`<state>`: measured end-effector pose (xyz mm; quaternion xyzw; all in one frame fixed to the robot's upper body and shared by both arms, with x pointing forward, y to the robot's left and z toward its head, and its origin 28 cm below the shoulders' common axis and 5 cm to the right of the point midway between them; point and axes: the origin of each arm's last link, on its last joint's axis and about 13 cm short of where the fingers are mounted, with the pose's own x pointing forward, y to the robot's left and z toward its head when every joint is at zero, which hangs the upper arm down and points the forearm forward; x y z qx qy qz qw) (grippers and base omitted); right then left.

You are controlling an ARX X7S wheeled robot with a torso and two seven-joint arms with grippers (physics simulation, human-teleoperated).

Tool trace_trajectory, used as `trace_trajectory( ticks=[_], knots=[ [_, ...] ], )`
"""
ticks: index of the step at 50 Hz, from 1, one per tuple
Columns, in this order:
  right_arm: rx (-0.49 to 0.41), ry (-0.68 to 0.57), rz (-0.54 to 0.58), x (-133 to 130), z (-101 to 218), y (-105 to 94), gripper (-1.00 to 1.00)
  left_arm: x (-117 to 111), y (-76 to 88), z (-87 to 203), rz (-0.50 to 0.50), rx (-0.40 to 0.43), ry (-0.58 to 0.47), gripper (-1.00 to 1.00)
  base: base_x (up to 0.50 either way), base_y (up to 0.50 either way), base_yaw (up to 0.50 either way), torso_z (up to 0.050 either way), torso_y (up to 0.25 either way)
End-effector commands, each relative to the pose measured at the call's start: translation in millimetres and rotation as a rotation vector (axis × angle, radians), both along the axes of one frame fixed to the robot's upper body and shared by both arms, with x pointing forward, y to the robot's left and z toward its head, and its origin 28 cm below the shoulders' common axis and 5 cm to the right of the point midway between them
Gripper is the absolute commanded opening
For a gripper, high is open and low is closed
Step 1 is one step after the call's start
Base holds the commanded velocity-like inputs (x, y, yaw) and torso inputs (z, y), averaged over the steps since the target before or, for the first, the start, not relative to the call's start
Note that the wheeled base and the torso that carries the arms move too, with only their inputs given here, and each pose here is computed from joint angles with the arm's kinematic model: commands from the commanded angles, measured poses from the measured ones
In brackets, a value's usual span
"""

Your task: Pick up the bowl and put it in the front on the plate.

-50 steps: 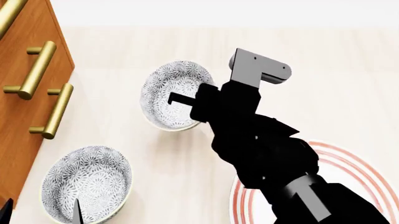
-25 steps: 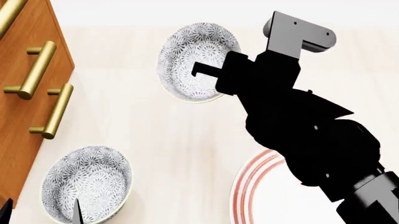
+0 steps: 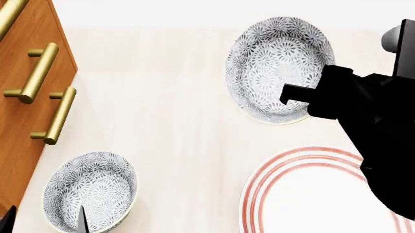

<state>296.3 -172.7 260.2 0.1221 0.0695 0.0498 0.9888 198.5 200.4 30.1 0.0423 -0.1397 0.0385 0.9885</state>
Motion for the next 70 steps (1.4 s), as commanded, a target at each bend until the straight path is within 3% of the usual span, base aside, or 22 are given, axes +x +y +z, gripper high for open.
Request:
trace_trajectory(
  ticks=[1, 12, 70],
  knots=[
    [-0.074, -0.090, 0.023, -45.3, 3.9, -30.0, -1.00, -2.2, -3.6, -2.5, -0.032, -0.001, 0.005, 1.00, 0.00, 0.00, 0.00, 0.000, 0.000],
    [-0.044, -0.031, -0.046, -64.3, -14.6, -54.7, -1.00, -2.6, -5.0, -1.9, -0.039, 0.012, 0.006, 1.00, 0.00, 0.00, 0.00, 0.000, 0.000],
    [0.072, 0.191, -0.017, -77.7, -67.0, -66.3, -1.00, -2.1, -6.3, -0.9, -0.052, 0.037, 0.018, 1.00, 0.00, 0.00, 0.00, 0.000, 0.000]
  ],
)
